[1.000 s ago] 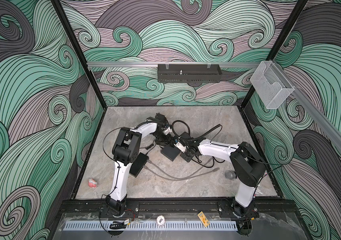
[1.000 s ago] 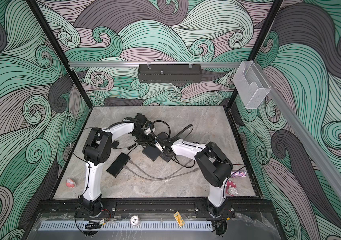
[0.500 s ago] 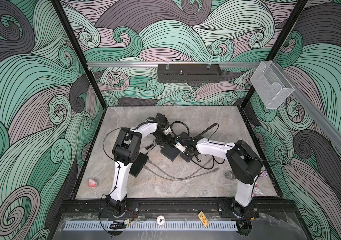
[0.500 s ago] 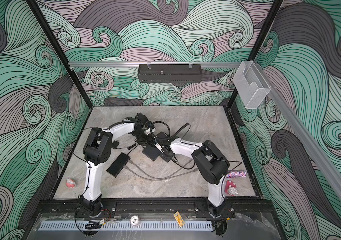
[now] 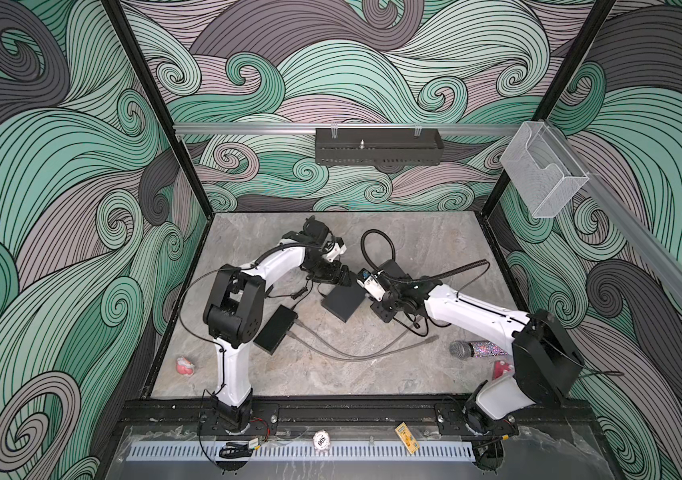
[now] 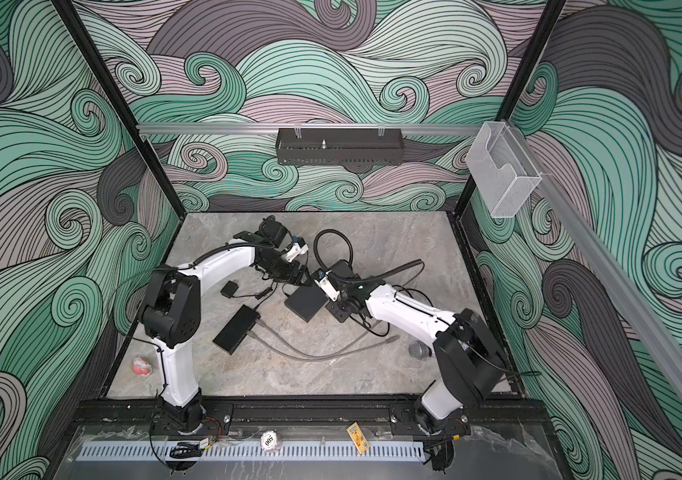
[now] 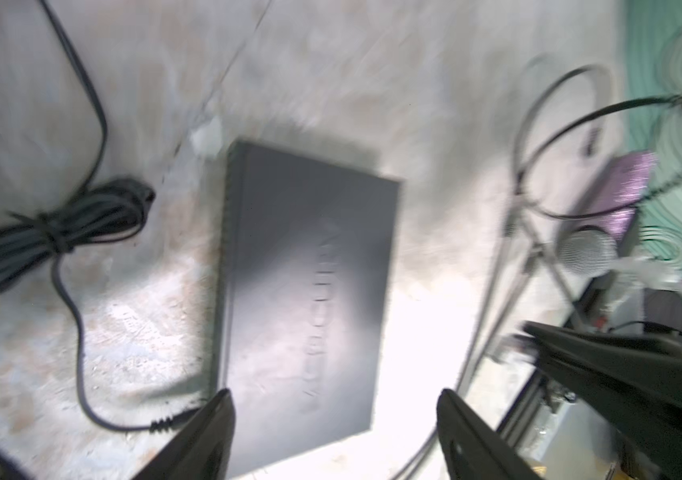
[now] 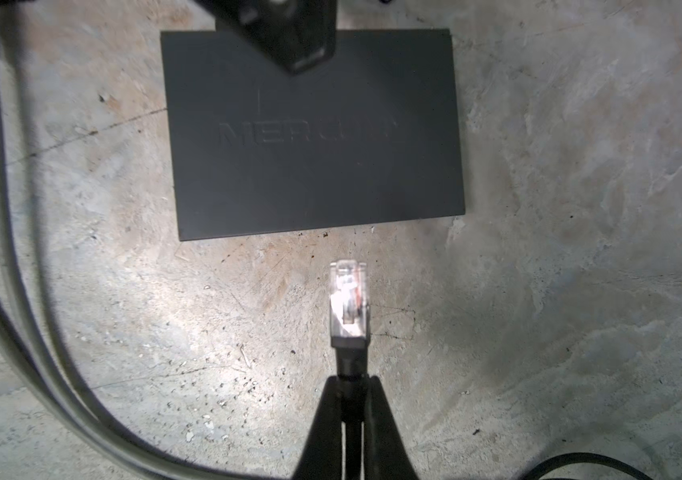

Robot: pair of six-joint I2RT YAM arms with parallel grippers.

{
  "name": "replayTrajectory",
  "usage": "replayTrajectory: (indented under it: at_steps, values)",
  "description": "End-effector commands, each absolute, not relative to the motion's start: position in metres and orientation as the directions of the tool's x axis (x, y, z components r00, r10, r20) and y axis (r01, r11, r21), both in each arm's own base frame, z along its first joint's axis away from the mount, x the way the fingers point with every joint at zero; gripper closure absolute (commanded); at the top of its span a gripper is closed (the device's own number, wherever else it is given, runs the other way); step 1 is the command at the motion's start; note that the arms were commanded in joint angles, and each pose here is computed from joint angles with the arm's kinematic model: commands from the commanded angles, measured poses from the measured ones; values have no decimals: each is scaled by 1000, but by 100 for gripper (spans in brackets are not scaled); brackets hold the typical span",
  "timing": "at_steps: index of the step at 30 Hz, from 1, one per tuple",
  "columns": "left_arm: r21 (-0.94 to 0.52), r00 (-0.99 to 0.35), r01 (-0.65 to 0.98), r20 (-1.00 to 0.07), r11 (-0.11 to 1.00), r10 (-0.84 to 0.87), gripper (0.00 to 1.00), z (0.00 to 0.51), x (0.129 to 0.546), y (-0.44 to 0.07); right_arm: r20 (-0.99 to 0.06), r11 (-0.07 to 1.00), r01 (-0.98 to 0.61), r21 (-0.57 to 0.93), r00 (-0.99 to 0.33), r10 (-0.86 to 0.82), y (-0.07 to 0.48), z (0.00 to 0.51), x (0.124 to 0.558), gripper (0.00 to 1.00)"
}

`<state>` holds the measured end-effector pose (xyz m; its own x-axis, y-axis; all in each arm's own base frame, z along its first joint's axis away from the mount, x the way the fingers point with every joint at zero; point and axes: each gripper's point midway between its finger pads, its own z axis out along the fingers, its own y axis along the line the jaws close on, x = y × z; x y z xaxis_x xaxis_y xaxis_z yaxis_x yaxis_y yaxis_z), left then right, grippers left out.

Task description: Insert the plug into the switch port

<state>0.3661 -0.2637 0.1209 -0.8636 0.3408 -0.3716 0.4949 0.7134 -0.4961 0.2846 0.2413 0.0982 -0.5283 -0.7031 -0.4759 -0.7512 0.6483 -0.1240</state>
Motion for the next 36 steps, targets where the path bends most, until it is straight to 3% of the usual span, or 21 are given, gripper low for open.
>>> replayTrajectory:
  at_steps: [1, 3, 6, 8, 11, 19, 28, 36]
  values:
    - [-498, -750, 640, -571, 585, 334, 25, 172, 366, -275, -532, 638, -769, -44, -523, -666, 247, 107, 275, 100]
    - [-481, -646, 753, -672, 450, 362, 31, 190, 348, -283, -577, 627, -779, -19, -503, -643, 250, 117, 272, 100]
    - [-378, -413, 911, -823, 165, 390, 63, 209, 304, -292, -641, 599, -801, -6, -457, -617, 253, 132, 266, 100]
    - [-251, -245, 967, -885, 38, 395, 64, 211, 280, -294, -695, 562, -827, 2, -406, -593, 260, 145, 261, 100]
    - [-48, -6, 993, -925, -103, 379, 54, 206, 250, -290, -757, 502, -865, 19, -340, -558, 268, 164, 249, 100]
    - [52, 126, 975, -930, -215, 346, 54, 204, 226, -290, -804, 401, -914, 54, -278, -526, 282, 176, 232, 100]
    - [32, 110, 977, -923, -210, 370, 53, 200, 228, -290, -798, 322, -946, 35, -220, -560, 294, 174, 215, 100]
    - [14, 97, 974, -926, -225, 364, 57, 200, 226, -290, -814, 324, -946, 18, -202, -544, 293, 179, 215, 100]
